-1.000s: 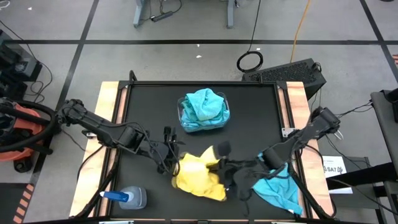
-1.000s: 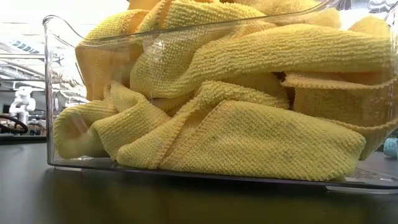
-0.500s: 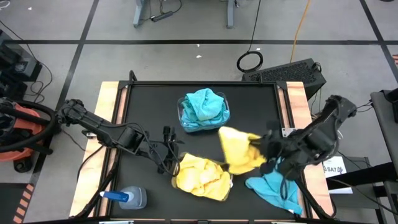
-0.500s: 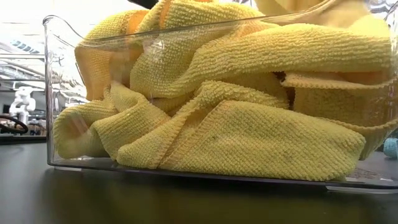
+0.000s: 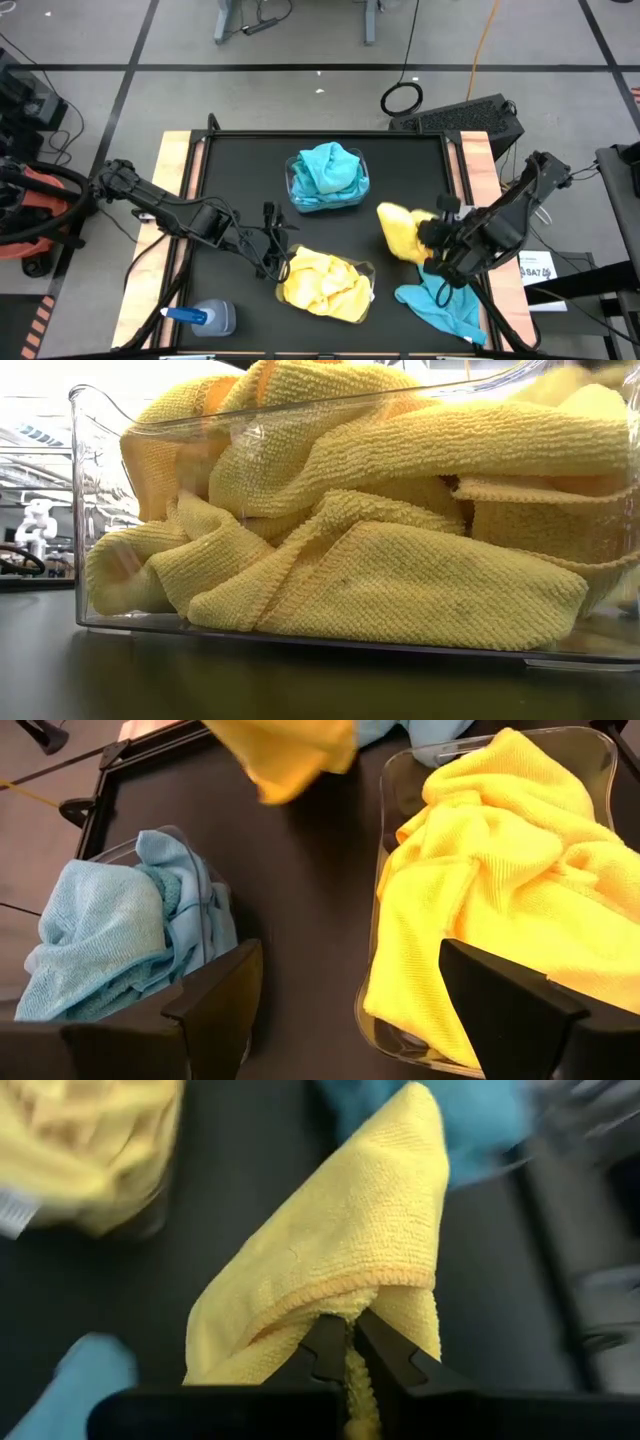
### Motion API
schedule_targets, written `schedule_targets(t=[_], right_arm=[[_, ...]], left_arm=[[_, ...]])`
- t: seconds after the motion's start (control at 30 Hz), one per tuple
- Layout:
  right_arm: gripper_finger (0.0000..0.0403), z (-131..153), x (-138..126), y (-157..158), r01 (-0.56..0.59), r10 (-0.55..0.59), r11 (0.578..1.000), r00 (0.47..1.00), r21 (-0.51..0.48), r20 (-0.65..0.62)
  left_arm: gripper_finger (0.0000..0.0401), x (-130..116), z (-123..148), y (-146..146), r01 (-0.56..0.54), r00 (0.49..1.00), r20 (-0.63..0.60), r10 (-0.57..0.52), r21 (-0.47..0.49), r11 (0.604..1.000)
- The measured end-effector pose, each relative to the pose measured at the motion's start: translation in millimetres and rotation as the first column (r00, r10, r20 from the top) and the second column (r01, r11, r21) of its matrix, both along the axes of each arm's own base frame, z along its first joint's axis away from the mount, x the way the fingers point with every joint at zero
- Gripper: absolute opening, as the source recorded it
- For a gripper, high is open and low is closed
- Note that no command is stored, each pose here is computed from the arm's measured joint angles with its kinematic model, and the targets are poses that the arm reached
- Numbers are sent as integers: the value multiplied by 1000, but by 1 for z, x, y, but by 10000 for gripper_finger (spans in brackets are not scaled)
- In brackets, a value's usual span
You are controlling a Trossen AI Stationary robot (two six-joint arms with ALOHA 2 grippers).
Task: Sort microfiber towel by color & place in baskets
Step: Put the yellow microfiber towel into the bottom transparent bin
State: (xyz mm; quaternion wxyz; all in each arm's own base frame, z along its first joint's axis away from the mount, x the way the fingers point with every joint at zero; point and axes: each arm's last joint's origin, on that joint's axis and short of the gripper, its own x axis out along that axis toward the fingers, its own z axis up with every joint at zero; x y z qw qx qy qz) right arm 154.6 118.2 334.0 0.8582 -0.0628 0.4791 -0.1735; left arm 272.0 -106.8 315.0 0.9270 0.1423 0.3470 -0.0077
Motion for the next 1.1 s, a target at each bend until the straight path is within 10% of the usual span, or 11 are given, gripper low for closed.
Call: schedule_targets(t=[0.3, 0.73, 1.1], right_arm=[[42, -84, 1, 11, 62, -23, 974, 984, 217, -178], [292, -89, -2, 17, 24, 1, 980, 992, 199, -125], [260, -102, 6, 26, -78, 94, 992, 983, 101, -155]], left_arm=[[310, 1, 2, -1, 0, 1000, 20, 0, -9, 1000], [310, 2, 2, 1, -8, 1000, 24, 9, -13, 1000], [310, 5, 3, 4, -20, 999, 45, 21, -20, 1000]])
